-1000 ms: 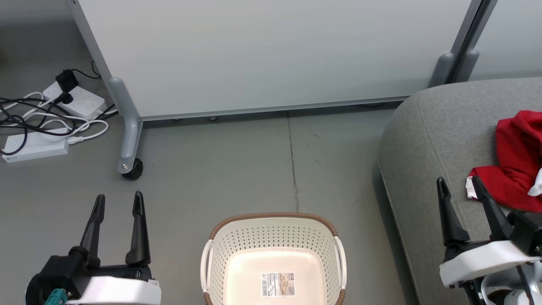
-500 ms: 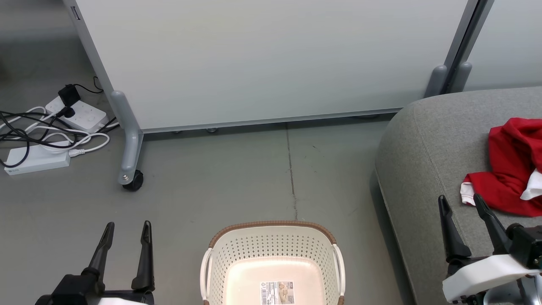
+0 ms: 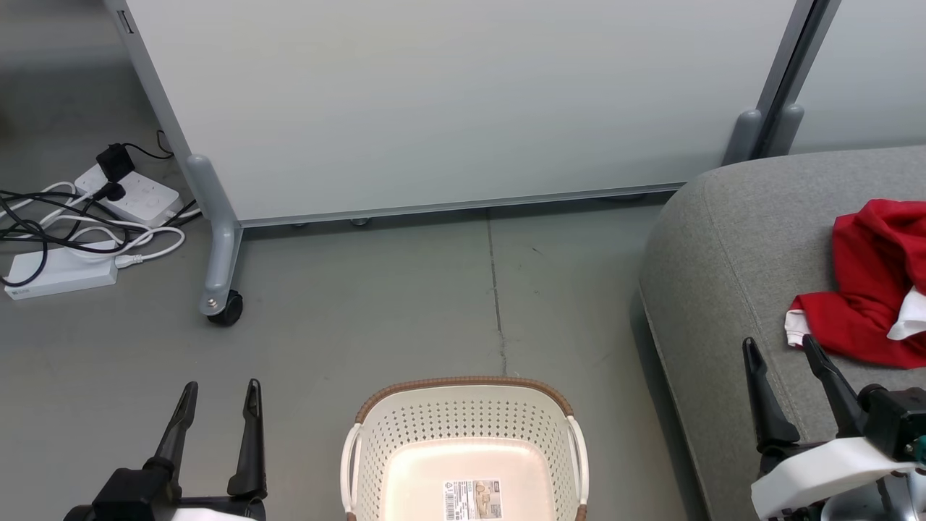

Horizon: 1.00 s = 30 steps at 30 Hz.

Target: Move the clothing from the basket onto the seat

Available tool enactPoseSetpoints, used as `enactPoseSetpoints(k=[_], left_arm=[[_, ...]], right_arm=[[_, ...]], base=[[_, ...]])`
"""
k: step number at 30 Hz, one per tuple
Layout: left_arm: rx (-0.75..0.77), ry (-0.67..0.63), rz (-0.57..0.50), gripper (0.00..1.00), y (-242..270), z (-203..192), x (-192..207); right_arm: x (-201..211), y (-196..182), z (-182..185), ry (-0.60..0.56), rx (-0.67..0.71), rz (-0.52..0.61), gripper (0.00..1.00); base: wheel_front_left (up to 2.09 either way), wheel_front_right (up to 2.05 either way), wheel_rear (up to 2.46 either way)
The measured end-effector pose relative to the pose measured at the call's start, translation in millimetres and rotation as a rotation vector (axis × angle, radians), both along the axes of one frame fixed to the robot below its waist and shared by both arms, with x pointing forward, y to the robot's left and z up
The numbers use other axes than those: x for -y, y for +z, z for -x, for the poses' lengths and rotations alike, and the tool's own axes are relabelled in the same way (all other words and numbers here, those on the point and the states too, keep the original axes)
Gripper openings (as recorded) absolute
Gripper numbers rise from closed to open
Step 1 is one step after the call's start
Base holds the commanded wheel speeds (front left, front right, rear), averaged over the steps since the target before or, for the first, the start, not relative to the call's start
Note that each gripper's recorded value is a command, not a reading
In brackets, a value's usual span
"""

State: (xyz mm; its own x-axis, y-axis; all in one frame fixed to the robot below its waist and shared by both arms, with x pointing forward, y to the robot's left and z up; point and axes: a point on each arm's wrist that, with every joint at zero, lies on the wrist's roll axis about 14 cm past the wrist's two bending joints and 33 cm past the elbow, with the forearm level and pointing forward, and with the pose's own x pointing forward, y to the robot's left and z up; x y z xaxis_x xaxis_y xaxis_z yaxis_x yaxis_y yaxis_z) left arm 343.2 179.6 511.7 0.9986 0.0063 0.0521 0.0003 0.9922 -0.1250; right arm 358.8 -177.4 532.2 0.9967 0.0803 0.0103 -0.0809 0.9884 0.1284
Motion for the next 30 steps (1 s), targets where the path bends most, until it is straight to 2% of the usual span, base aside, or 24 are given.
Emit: enactPoseSetpoints(k=[16, 17, 23, 30], left_arm=[[-0.02, 0.004, 0.017, 1.0, -4.9, 0.2, 1.3], [-0.028, 0.004, 0.018, 0.0, -7.0, 0.5, 1.9], [-0.095, 0.004, 0.063, 0.0, -25.5, 3.7, 8.6], [-0.15, 0.026, 0.186, 0.0, -37.3, -1.1, 3.5]], right_arm=[[-0.3, -0.1, 1.7, 0.0, 0.0, -0.006, 1.0], [-0.4, -1.7, 1.9, 0.0, -0.005, -0.007, 0.0], [-2.5, -27.8, 7.7, -0.005, -0.089, -0.052, 0.0], [2.9, -29.8, -0.3, -0.023, -0.104, -0.179, 0.0]], base=[[0.0, 0.0, 0.0], [0.0, 0.0, 0.0], [0.0, 0.0, 0.0], [0.0, 0.0, 0.0]])
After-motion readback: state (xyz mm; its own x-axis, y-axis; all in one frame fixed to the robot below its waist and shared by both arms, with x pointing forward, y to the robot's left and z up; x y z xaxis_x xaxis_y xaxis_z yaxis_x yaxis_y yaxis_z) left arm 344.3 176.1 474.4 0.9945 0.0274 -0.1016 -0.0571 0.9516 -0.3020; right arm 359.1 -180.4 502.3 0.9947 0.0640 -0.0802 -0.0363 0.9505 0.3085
